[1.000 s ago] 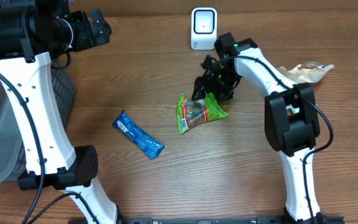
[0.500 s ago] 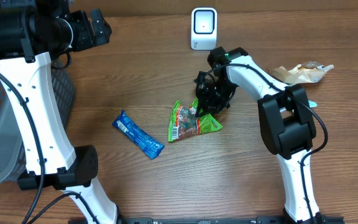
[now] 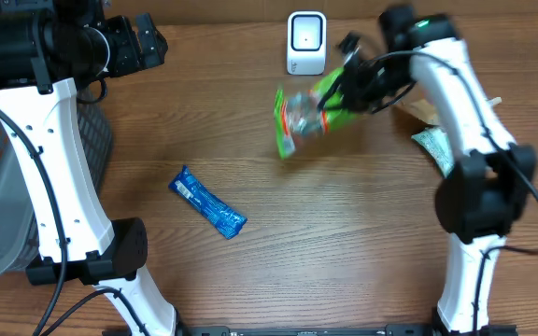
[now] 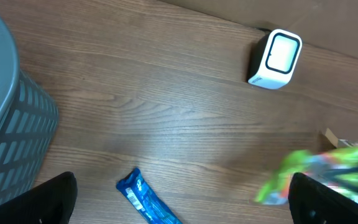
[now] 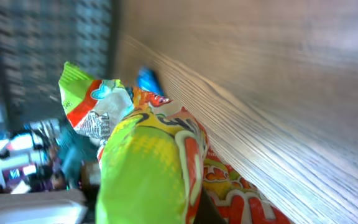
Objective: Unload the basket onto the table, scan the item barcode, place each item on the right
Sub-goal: 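Lift the green candy bag up to the white scanner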
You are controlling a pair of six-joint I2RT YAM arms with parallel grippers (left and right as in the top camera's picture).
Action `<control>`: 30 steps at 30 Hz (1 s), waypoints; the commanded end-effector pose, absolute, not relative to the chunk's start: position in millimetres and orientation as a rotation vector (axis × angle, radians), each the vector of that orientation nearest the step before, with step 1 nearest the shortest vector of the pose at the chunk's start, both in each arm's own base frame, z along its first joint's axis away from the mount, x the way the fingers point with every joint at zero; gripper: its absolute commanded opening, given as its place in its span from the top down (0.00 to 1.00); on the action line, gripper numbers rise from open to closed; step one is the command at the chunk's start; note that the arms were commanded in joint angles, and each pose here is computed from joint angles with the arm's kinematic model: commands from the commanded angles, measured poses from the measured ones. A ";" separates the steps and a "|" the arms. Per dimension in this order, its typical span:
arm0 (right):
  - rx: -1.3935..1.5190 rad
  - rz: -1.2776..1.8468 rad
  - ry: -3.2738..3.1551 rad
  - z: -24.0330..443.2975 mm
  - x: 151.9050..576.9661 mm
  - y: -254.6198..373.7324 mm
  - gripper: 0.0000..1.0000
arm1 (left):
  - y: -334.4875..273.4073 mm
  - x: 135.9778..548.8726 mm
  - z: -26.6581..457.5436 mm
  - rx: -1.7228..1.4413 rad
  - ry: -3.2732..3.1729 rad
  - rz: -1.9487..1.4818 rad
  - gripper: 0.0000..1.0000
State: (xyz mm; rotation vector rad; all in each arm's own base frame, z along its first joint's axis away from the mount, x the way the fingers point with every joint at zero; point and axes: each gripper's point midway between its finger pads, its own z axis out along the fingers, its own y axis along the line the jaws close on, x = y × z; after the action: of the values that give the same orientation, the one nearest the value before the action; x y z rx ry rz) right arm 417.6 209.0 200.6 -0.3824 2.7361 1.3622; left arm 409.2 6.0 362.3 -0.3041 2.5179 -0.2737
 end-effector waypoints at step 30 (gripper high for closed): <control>0.061 0.151 2.290 258.3 567.1 152.7 0.96 | 8.0 411.2 358.9 -0.305 2.526 -0.264 0.00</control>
State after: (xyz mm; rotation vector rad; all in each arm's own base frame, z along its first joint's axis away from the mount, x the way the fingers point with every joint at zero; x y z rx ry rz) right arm 545.5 174.0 257.2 -0.0095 2.3841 0.5486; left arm 409.1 6.0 362.3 -0.3044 2.5183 -0.2732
